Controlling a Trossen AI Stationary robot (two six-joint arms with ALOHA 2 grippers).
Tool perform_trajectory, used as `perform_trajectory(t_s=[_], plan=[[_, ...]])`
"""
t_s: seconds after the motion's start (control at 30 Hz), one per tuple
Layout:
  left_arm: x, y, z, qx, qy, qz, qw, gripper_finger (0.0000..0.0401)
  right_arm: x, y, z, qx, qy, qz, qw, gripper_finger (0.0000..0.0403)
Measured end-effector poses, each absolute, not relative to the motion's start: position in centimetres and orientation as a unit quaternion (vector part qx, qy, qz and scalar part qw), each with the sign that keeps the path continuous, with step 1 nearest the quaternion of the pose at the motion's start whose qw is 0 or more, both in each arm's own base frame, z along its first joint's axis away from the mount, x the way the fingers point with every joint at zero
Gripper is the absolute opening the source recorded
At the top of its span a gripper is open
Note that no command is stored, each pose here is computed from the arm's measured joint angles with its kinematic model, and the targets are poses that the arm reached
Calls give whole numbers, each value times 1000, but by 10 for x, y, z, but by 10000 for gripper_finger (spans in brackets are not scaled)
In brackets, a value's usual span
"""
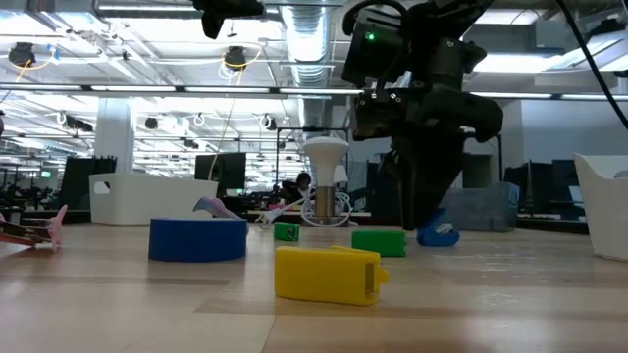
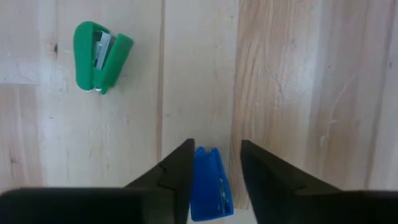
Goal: Pick and place Stapler, Stapler remover, tape
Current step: Put the blue stapler into the black bin
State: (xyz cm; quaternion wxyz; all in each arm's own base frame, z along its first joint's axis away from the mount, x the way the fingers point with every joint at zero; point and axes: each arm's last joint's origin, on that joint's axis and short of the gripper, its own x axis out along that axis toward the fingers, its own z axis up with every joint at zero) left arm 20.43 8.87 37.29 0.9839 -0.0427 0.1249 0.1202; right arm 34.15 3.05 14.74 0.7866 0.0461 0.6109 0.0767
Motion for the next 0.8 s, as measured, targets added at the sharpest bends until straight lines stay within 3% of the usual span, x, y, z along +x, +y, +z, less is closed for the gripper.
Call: perform_trajectory(t_s=[0.17,0.33,0.43,0.8], plan=[[204,89,373,-43,125,120,984,3,344,33,153,44,614,81,784,171],[204,89,373,-43,125,120,984,3,340,39,159,48,637,100,763,189],[204,89,373,-43,125,120,984,3,334,45,157,24,657,114,745,186],[204,89,373,-43,125,120,984,3,331,45,145,5,642,88,761,136]])
